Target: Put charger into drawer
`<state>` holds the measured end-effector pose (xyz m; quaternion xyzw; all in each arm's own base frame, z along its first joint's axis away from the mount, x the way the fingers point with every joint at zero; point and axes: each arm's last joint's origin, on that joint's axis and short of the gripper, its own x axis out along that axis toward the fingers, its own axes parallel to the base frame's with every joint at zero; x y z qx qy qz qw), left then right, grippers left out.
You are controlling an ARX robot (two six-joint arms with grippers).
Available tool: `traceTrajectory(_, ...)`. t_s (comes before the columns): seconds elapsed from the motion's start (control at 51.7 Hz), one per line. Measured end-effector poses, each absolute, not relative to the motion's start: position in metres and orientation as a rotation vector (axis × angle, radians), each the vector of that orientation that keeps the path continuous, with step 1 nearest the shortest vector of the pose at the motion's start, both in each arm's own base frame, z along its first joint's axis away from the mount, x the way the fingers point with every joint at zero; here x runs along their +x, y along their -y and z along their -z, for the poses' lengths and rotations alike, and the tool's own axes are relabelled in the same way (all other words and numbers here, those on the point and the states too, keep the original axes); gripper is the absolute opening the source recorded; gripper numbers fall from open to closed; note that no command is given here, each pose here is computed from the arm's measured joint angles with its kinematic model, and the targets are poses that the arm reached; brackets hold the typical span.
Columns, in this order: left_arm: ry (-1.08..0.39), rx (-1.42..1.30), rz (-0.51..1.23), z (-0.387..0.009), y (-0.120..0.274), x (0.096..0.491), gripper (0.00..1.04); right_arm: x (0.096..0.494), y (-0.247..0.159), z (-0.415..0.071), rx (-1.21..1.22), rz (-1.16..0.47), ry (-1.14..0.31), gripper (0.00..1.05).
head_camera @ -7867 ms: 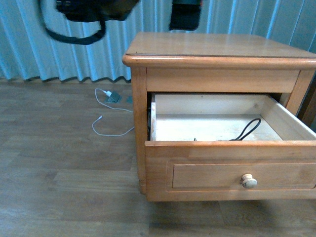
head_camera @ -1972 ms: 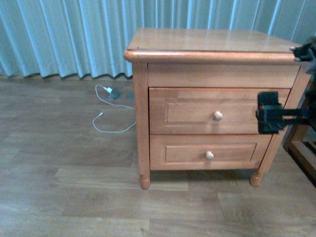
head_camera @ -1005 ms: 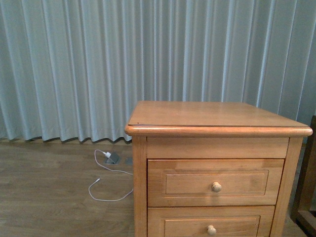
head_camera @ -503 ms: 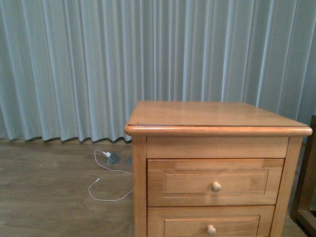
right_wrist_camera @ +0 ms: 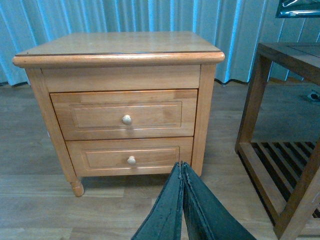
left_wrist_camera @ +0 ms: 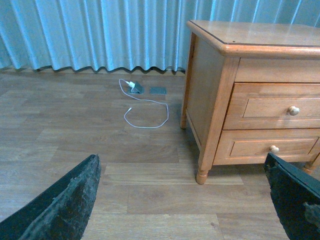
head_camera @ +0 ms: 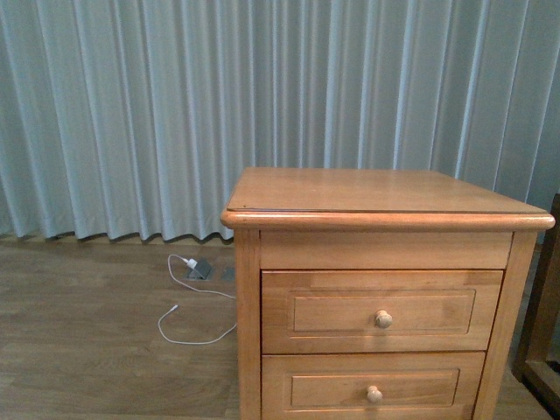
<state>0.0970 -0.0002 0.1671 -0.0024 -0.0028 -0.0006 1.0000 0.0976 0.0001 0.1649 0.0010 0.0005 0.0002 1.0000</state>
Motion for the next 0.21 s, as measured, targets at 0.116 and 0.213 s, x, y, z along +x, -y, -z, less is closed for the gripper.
traceTrajectory(0.116, 0.006, -0.005, 0.002, -0.1671, 0.0002, 0.097, 0.99, 0.0976, -0.0001, -0.1651, 0.002, 0.0, -0.001, 0.32)
traceTrajectory(0.213, 0.006, -0.005, 0.002, -0.1671, 0.0002, 0.097, 0.99, 0.0976, -0.0001, -0.1651, 0.002, 0.0, -0.001, 0.5)
